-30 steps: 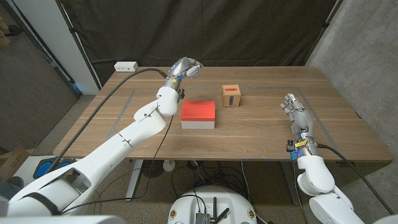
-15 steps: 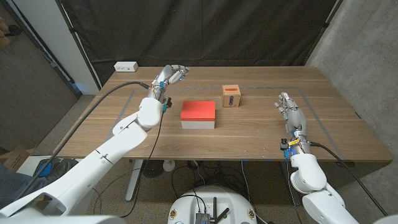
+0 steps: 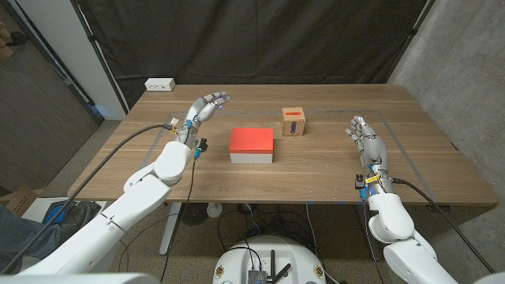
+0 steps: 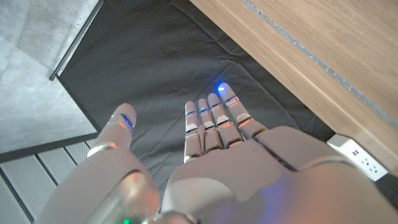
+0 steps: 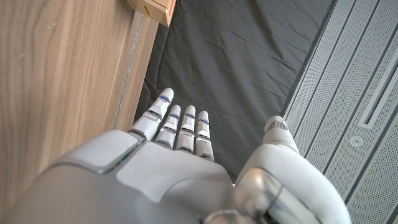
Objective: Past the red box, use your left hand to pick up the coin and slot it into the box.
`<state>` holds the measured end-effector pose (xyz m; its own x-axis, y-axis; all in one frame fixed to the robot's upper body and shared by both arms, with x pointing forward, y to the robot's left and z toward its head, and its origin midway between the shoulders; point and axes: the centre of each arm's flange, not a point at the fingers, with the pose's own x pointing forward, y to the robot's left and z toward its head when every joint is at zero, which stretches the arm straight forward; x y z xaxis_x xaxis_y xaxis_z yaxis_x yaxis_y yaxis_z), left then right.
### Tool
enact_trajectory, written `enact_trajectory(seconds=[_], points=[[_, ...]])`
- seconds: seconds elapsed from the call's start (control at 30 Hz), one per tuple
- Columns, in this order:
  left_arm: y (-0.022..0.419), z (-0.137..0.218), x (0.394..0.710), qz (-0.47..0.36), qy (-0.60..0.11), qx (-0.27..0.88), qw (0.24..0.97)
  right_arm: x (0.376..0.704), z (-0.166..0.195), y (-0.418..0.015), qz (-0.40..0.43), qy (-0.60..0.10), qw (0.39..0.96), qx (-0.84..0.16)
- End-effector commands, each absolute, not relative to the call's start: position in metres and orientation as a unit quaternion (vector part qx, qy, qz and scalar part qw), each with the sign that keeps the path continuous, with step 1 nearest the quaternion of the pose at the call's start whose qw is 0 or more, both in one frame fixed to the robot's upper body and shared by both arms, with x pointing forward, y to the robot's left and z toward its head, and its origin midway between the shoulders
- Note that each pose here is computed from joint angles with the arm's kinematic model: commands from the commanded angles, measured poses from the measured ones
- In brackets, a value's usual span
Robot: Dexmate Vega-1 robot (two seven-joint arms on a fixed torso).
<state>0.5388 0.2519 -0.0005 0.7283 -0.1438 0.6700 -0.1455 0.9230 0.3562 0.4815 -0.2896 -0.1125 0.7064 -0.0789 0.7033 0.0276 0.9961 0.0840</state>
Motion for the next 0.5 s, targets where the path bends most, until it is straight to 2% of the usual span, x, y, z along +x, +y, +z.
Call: enact_trajectory(seconds=[0.03, 0.5], points=[[0.268, -0.028, 0.542, -0.05, -0.388, 0.09, 0.916, 0.487, -0.112, -0.293, -0.005, -0.392, 0.919, 0.038], [0.264, -0.059, 0.547, -0.055, -0.359, 0.014, 0.932, 0.506, -0.121, -0.29, 0.043, -0.367, 0.928, 0.046]])
